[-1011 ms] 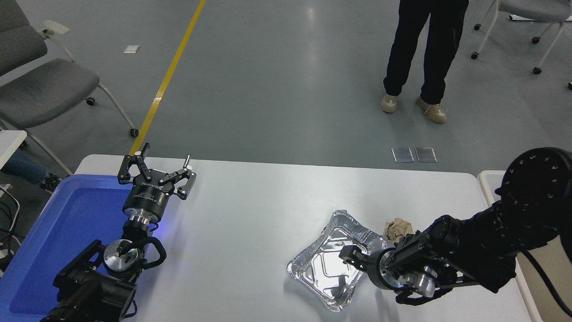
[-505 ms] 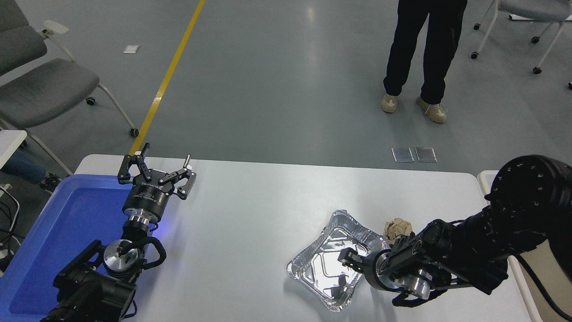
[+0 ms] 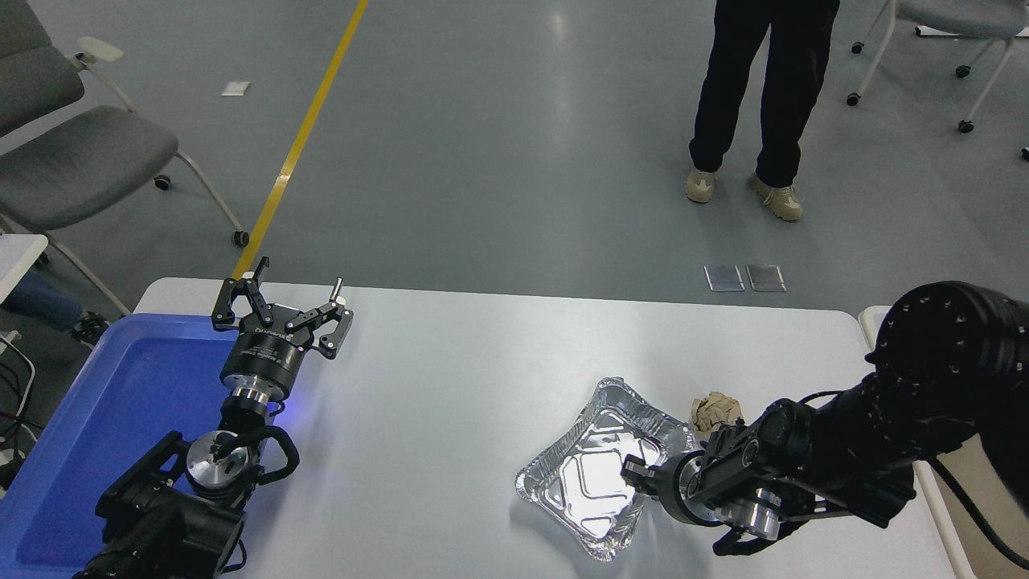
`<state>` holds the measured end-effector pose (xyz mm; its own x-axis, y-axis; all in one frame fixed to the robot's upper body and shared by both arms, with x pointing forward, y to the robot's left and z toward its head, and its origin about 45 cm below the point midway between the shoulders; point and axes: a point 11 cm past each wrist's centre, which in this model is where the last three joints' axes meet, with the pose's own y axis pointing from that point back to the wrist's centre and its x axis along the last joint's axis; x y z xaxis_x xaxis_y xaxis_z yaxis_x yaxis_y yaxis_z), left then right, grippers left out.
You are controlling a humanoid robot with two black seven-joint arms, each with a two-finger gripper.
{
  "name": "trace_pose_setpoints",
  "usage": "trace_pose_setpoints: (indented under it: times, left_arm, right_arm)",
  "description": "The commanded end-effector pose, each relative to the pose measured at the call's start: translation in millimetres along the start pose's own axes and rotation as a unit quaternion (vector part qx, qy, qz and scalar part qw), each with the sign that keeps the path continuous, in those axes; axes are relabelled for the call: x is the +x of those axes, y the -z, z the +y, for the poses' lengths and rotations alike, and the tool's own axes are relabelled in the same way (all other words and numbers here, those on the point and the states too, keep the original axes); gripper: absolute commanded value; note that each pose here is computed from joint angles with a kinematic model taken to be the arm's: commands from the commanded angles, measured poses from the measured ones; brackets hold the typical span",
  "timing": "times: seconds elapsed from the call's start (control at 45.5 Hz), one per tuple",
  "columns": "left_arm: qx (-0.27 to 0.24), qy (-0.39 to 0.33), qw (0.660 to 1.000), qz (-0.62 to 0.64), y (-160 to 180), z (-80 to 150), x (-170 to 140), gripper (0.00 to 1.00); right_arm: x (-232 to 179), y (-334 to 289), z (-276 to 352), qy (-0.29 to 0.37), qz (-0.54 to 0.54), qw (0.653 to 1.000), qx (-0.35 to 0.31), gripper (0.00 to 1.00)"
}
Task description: Pick up foil plate and place in dustbin
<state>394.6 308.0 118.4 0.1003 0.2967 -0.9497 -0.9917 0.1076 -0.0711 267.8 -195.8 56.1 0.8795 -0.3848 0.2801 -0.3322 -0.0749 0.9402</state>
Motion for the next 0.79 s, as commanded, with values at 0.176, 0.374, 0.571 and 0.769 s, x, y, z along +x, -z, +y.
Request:
trace_pose_setpoints:
  times: [0.176,0.374,0.571,0.769]
  left_arm:
    - [0.0,0.0,1.0,0.0,0,0,0,0.99]
    - [0.0,0.0,1.0,0.0,0,0,0,0.99]
    - [0.0,0.0,1.0,0.0,0,0,0,0.99]
    - [0.0,0.0,1.0,0.0,0,0,0,0.99]
  right_arm:
    - [8,0,9,-0.005,0.024,1.0,-0.003,0.0]
    - [33,-14,47,-0.005,0.036,0.999,-0.008,0.0]
    - [68,-8,111,-0.013,0.077,0.997,-0.003,0.0]
    - [125,4,177,-0.007,0.112,0.994,-0.015,0.0]
